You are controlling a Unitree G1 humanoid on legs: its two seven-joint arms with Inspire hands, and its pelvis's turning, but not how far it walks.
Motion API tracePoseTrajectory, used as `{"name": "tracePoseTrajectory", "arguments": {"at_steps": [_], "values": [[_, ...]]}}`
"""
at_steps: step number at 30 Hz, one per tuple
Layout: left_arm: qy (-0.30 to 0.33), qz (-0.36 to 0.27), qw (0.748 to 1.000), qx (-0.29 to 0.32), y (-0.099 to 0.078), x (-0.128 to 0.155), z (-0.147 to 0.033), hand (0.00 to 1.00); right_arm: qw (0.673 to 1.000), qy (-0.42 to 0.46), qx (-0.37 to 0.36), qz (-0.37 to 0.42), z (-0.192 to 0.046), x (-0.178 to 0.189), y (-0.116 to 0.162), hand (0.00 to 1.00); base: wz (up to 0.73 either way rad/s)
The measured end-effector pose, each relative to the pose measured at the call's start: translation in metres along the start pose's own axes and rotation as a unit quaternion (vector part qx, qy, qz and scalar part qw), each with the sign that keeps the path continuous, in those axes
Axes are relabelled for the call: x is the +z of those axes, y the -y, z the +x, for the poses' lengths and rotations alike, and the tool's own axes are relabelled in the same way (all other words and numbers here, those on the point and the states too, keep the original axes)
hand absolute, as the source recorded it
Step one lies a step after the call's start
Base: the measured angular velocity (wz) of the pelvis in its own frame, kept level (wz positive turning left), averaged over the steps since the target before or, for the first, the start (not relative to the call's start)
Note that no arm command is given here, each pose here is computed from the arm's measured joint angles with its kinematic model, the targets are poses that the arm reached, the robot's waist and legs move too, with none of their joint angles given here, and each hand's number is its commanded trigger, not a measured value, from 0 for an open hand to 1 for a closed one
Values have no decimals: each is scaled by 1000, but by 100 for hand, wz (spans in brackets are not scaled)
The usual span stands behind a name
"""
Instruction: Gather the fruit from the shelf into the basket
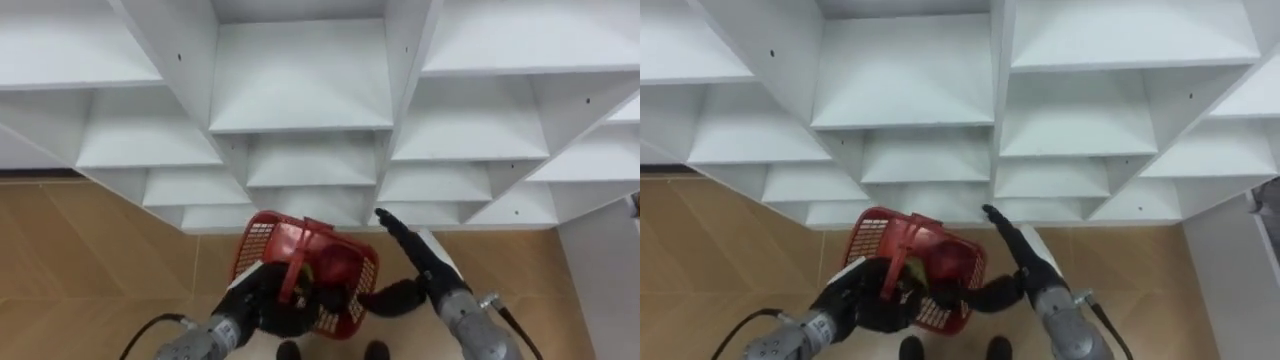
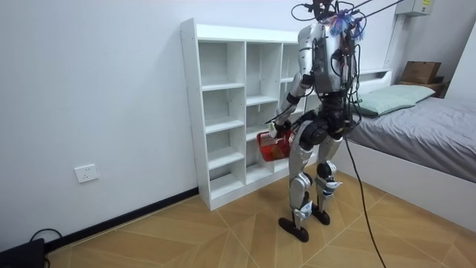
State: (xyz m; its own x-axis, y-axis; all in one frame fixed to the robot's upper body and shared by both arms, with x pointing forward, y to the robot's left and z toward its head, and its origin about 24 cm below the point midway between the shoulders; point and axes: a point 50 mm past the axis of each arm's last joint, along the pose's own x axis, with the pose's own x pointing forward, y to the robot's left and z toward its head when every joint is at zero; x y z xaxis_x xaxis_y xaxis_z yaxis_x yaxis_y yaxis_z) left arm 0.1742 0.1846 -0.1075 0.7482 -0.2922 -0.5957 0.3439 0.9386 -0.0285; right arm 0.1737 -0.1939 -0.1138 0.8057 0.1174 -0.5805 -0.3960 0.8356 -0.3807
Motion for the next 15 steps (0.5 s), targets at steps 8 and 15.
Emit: {"name": "tracePoseTrajectory", "arguments": {"at_steps": [8,15], "values": [[-92,-71,988,97,-24,-58,-35,100,979,-178,-47,93,-46,-79,1,0,0],[-132,-108,976,136,-19,-85,-55,100,954,-232,-80,171,-69,-103,-8,0,0]]}}
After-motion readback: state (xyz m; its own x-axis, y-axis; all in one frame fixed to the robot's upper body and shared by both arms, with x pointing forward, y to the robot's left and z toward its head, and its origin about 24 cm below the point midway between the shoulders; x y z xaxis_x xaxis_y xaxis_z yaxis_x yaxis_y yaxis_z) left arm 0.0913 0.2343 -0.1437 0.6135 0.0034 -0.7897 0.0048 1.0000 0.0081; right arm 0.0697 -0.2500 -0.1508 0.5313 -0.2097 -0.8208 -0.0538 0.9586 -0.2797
